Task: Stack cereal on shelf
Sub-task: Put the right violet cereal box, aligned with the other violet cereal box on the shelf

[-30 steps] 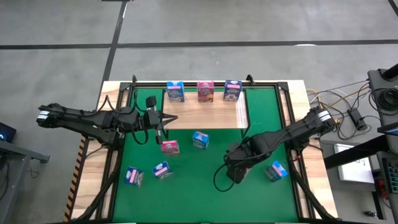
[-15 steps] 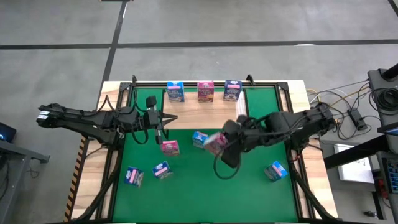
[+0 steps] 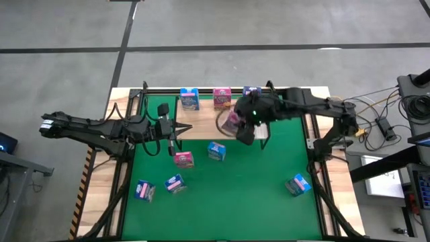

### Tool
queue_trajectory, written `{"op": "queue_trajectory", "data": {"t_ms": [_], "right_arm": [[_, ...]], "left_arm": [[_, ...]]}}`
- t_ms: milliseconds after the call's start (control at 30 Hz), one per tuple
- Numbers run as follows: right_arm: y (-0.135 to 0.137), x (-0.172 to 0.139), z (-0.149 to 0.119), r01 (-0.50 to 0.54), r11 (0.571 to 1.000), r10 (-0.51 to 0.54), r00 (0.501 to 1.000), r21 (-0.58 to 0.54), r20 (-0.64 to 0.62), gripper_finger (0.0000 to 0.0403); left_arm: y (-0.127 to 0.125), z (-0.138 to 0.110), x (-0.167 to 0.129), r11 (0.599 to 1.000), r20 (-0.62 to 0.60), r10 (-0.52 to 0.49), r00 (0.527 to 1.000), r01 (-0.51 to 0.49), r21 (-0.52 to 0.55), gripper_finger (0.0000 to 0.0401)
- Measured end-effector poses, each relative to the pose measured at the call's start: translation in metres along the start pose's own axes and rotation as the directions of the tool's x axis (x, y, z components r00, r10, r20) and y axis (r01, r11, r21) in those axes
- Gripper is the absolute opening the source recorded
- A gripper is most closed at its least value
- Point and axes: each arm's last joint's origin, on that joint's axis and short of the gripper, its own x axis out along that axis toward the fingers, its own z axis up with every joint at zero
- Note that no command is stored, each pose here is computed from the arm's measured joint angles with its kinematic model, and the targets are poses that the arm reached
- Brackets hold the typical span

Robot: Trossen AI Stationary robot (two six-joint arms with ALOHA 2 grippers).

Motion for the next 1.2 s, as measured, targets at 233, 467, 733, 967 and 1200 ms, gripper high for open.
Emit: {"op": "queue_trajectory", "data": {"t_ms": [233,467,733,967,1200], "right_arm": [[-0.020,0.021,0.003,0.008,0.998,-0.011,0.998,-0.060,-0.060,0.0178],[-0.018,0.046,0.006,-0.025,0.983,0.002,0.993,-0.183,-0.121,0.0178],[-0.016,0.062,0.007,-0.023,0.969,-0.013,0.989,-0.247,-0.145,0.0178],[-0.017,0.066,0.008,-0.024,0.963,-0.016,0.989,-0.267,-0.148,0.0178],[-0.023,0.067,0.011,-0.011,0.967,-0.022,0.991,-0.253,-0.128,0.0210]], "left_arm": [[0.000,0.000,0.000,1.000,0.000,0.000,1.000,0.000,0.000,0.0000],[0.000,0.000,0.000,1.000,0.000,0.000,1.000,0.000,0.000,0.0000],[0.000,0.000,0.000,1.000,0.000,-0.001,1.000,0.001,0.000,0.0000],[0.000,0.000,0.000,1.000,0.000,0.000,1.000,0.000,0.000,0.0000],[0.000,0.000,0.000,1.000,0.000,0.000,1.000,0.000,0.000,0.0000]]}}
